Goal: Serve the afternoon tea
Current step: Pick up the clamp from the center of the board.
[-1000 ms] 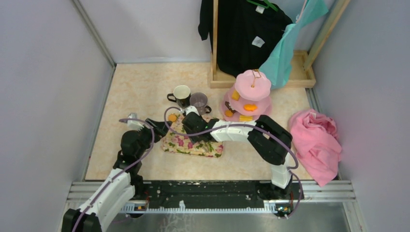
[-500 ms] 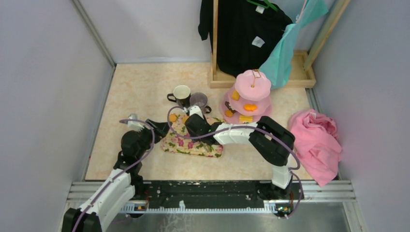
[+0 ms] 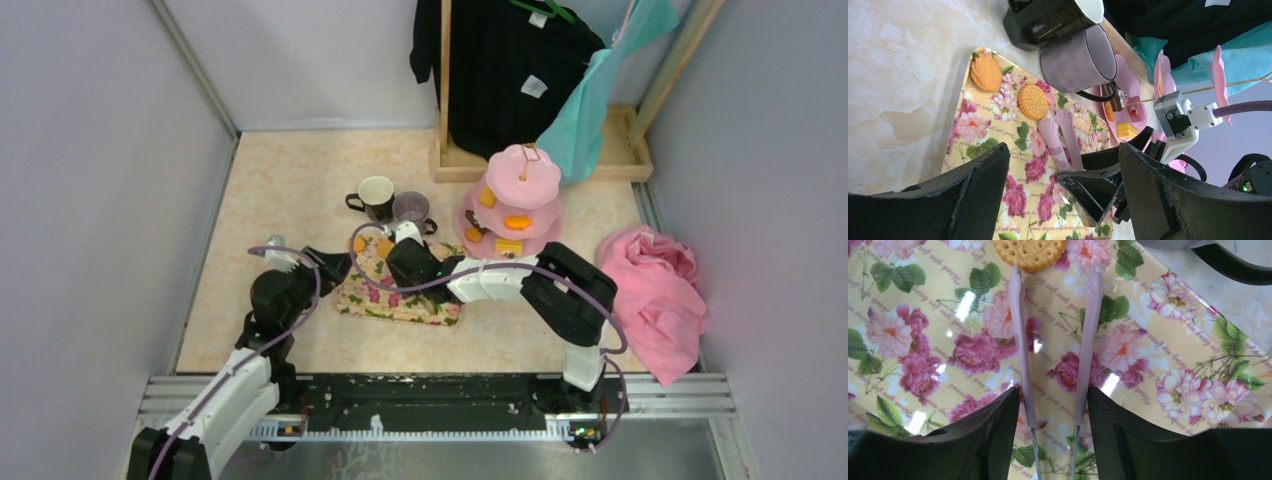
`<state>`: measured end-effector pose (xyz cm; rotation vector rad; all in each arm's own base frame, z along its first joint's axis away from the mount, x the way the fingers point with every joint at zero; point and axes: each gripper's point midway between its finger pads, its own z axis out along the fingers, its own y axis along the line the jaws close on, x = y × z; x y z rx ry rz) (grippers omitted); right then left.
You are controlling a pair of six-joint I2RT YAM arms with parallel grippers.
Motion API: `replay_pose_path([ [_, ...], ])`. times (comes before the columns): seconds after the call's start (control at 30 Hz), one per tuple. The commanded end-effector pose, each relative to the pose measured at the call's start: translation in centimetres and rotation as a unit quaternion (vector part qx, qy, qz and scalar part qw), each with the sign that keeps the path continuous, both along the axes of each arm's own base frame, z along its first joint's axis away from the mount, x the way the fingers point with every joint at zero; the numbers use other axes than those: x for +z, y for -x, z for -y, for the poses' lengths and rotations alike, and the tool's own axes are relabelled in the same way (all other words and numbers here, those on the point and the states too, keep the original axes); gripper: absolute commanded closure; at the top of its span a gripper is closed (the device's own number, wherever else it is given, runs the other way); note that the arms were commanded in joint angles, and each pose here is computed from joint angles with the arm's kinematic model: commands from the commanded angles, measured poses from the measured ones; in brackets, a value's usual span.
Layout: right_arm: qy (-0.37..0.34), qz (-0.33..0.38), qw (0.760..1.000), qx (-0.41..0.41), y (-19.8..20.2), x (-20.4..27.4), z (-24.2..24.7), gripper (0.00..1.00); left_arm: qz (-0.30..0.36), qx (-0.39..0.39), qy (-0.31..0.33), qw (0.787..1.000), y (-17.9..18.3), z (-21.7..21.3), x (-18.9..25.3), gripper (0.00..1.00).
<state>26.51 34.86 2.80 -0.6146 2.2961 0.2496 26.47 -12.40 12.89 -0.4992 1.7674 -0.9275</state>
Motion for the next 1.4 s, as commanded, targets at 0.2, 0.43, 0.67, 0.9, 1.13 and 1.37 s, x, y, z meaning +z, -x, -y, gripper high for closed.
replay_pose_path([
  [0.2, 0.044, -0.055, 0.996, 0.045, 1.3, -3.6, -0.1, 0.49, 0.010, -0.007, 0.010, 1.000, -0.3, 0.4, 0.7, 0.15],
  [0.43, 0.059, -0.048, 0.996, 0.047, 0.4, -3.8, -0.8, 0.49, 0.011, -0.006, 0.008, 1.000, -0.4, 0.4, 0.7, 0.15],
  [0.67, 0.076, -0.042, 0.996, 0.034, -1.0, -3.5, -1.3, 0.49, 0.008, -0.008, 0.009, 1.000, -0.5, 0.5, 0.6, 0.15],
  [0.9, 0.091, -0.044, 0.995, 0.024, -1.7, -4.4, -1.4, 0.48, 0.006, -0.008, 0.010, 1.000, -0.4, 0.5, 0.2, 0.15],
  [1.13, 0.099, -0.045, 0.994, 0.013, -2.5, -5.3, -1.3, 0.47, 0.001, -0.012, 0.013, 1.000, -0.4, 0.7, -0.2, 0.15],
  [1.37, 0.094, -0.045, 0.994, 0.005, -3.3, -5.8, -1.3, 0.40, 0.002, -0.011, 0.013, 1.000, -0.4, 0.7, -0.2, 0.15],
])
